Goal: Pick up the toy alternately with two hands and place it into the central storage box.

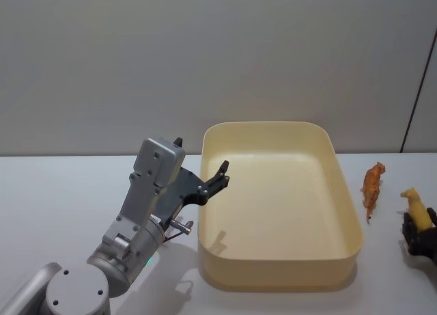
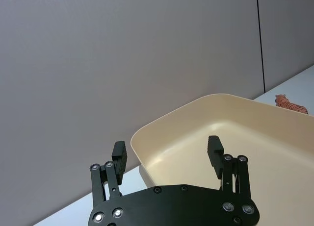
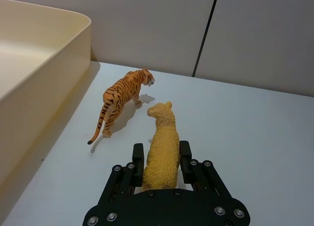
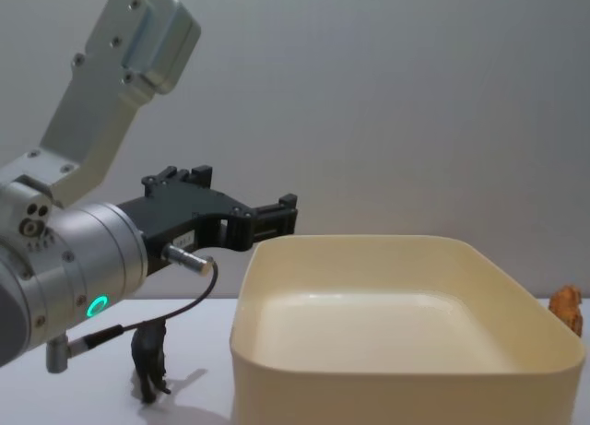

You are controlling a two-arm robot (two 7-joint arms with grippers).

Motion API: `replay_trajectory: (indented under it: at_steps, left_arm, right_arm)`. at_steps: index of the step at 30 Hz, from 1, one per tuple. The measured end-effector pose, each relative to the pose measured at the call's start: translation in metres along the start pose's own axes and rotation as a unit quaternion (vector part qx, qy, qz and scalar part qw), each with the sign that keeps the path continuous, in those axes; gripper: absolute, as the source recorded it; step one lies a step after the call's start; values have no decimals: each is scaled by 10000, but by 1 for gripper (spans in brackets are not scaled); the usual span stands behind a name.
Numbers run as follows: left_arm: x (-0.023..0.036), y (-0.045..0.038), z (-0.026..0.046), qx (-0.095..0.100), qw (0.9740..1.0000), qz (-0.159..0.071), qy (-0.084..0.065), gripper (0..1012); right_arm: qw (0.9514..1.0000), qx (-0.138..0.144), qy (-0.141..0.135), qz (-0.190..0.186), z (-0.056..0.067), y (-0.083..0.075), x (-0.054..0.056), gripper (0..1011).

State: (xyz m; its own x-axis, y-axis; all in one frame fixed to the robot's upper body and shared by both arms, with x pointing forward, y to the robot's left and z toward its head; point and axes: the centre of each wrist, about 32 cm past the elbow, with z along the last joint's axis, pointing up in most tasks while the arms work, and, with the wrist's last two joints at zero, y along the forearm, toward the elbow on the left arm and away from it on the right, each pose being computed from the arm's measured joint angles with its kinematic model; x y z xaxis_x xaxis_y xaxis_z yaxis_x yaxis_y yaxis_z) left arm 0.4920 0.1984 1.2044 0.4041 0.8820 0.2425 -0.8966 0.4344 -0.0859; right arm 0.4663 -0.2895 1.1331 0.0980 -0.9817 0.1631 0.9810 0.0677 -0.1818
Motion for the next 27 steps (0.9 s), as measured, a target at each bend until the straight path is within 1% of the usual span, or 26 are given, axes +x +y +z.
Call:
replay_trajectory:
  at_steps: [4, 7, 8, 10, 13, 16, 20, 21, 22, 27]
  left_arm:
    - [0, 0, 0, -1, 10000, 0, 0, 1001]
    - [0, 0, 0, 0, 10000, 0, 0, 1001]
    - [0, 0, 0, -1, 10000, 0, 0, 1001]
    - [0, 0, 0, 0, 10000, 0, 0, 1001]
    - [0, 0, 0, 0, 10000, 0, 0, 1001]
    - [0, 0, 0, 0, 10000, 0, 0, 1001]
    - [0, 0, 0, -1, 10000, 0, 0, 1001]
    - [0, 0, 0, 0, 10000, 0, 0, 1001]
    - [0, 0, 0, -1, 10000, 0, 0, 1001]
    - [0, 0, 0, 0, 10000, 0, 0, 1001]
  right_arm:
    - [10000, 88, -3, 45, 4, -11, 2, 412]
    - [9997, 237, -13, 112, 25, -35, 11, 412]
    - [9997, 237, -13, 112, 25, -35, 11, 412]
    - [9990, 404, -8, 193, 55, -61, 23, 412]
    - [9982, 541, -1, 273, 96, -84, 32, 412]
    - [9965, 733, 19, 407, 162, -112, 43, 412]
    - [9930, 984, 60, 646, 278, -135, 44, 412]
    - [9930, 984, 60, 646, 278, -135, 44, 412]
    - [9914, 1069, 74, 745, 326, -133, 39, 412]
    - [9867, 1252, 108, 1032, 450, -93, 1, 412]
